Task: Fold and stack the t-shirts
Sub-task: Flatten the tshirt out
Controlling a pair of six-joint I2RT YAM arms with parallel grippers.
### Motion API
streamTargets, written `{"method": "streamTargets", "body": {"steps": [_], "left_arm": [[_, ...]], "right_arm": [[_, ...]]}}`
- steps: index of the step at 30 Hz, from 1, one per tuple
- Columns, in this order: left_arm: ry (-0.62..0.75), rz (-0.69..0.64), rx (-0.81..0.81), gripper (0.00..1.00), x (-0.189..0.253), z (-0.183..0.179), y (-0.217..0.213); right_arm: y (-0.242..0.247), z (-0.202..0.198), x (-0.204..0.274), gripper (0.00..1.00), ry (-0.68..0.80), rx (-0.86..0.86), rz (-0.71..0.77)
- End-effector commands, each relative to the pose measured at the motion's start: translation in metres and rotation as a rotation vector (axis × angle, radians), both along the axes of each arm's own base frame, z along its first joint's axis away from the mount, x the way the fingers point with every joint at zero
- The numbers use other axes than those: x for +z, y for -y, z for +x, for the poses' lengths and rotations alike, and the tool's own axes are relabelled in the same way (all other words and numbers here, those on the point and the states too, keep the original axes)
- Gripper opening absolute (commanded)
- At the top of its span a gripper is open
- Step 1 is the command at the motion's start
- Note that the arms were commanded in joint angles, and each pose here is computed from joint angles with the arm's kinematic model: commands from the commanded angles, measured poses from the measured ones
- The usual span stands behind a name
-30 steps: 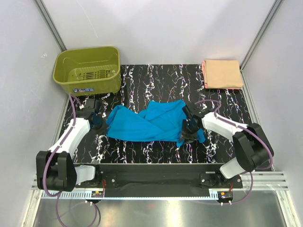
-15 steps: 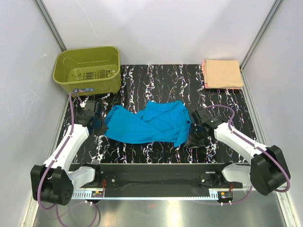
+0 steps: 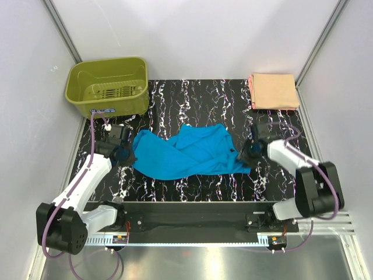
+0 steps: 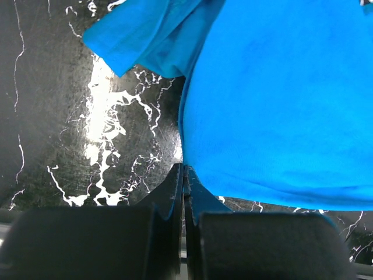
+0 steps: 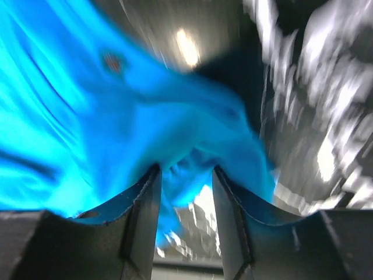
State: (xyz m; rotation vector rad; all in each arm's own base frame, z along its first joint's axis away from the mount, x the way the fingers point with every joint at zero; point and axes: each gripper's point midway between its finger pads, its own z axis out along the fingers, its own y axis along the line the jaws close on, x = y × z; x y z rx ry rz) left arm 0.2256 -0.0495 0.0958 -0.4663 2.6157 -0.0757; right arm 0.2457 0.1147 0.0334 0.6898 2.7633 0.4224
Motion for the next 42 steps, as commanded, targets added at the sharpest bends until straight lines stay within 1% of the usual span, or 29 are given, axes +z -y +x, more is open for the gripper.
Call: {"method": "streamTargets", "body": {"steps": [1,2,3,5,8,9,10,11,12,14,17,18,20,21,22,24,27,28,29,30,32,33,35,37,38,39,40,41,42], "left_arm": [[0.064,-0.005,-0.035,0.0,0.01,0.008,0.004],[0.065,-0.005,-0.039,0.0,0.01,0.009,0.004],[0.064,-0.009,-0.046,0.0,0.01,0.008,0.006],[0.066,-0.011,-0.06,0.0,0.011,0.009,0.008],[0.07,-0.006,-0.076,0.0,0.012,0.01,0.009],[0.072,-0.01,-0.085,0.0,0.013,0.01,0.011],[0.072,-0.007,-0.096,0.0,0.013,0.01,0.011],[0.07,-0.005,-0.102,0.0,0.013,0.01,0.012],[0.067,-0.005,-0.11,0.0,0.012,0.01,0.013],[0.055,-0.014,-0.12,0.0,0.009,0.011,0.016],[0.043,-0.028,-0.129,0.0,0.005,0.011,0.019],[0.039,-0.03,-0.133,0.0,0.005,0.011,0.02],[0.04,-0.039,-0.14,0.0,0.005,0.011,0.022],[0.04,-0.04,-0.146,0.0,0.004,0.011,0.023],[0.05,-0.043,-0.148,0.0,0.006,0.013,0.023],[0.056,-0.047,-0.149,0.0,0.005,0.012,0.024],[0.078,-0.055,-0.153,0.0,0.009,0.013,0.025],[0.081,-0.053,-0.153,0.0,0.009,0.013,0.024],[0.087,-0.053,-0.156,0.0,0.01,0.014,0.024],[0.095,-0.051,-0.159,0.0,0.012,0.014,0.024],[0.102,-0.052,-0.163,0.0,0.013,0.015,0.024],[0.105,-0.051,-0.164,0.0,0.013,0.015,0.024],[0.109,-0.056,-0.167,0.0,0.013,0.015,0.025],[0.115,-0.057,-0.172,0.0,0.013,0.016,0.026],[0.116,-0.062,-0.177,0.0,0.013,0.016,0.027],[0.115,-0.063,-0.178,0.0,0.013,0.016,0.027],[0.117,-0.063,-0.181,0.0,0.013,0.016,0.027],[0.117,-0.07,-0.185,0.0,0.013,0.016,0.029],[0.123,-0.071,-0.191,0.0,0.014,0.017,0.029]], "right_arm": [[0.017,0.073,0.03,0.48,0.176,0.115,-0.091],[0.007,0.079,0.031,0.49,0.164,0.167,-0.051],[0.003,0.088,0.03,0.49,0.106,0.199,-0.048],[0.002,0.091,0.036,0.53,0.078,0.211,-0.051],[0.003,0.075,0.051,0.6,0.064,0.167,-0.037],[0.003,0.063,0.061,0.61,0.084,0.157,-0.019],[0.001,0.056,0.065,0.62,0.086,0.124,0.004],[-0.001,0.048,0.08,0.63,0.128,0.113,0.034],[-0.002,0.038,0.076,0.63,0.112,0.079,0.056],[-0.005,0.026,0.084,0.63,0.142,0.05,0.1],[-0.014,0.032,0.093,0.63,0.189,-0.031,0.187],[-0.019,0.039,0.093,0.63,0.199,-0.086,0.228],[-0.031,0.048,0.091,0.64,0.182,-0.109,0.298],[-0.037,0.059,0.097,0.64,0.198,-0.126,0.329],[-0.04,0.064,0.098,0.64,0.197,-0.123,0.331],[-0.043,0.081,0.095,0.63,0.197,-0.078,0.281],[-0.034,0.102,0.085,0.57,0.179,-0.009,0.129],[-0.033,0.107,0.081,0.42,0.164,-0.01,0.113],[-0.034,0.114,0.077,0.35,0.143,-0.018,0.104],[-0.042,0.115,0.076,0.32,0.134,-0.009,0.112],[-0.05,0.124,0.074,0.32,0.13,-0.01,0.098],[-0.063,0.124,0.075,0.36,0.136,0.009,0.097],[-0.069,0.135,0.074,0.49,0.144,-0.001,0.049],[-0.081,0.141,0.072,0.5,0.158,0.062,0.022],[-0.08,0.147,0.07,0.5,0.14,0.083,-0.031],[-0.074,0.15,0.066,0.5,0.15,0.164,-0.103],[-0.069,0.153,0.062,0.49,0.156,0.201,-0.178],[-0.066,0.155,0.057,0.48,0.146,0.242,-0.212],[-0.063,0.155,0.054,0.46,0.158,0.325,-0.245]]}}
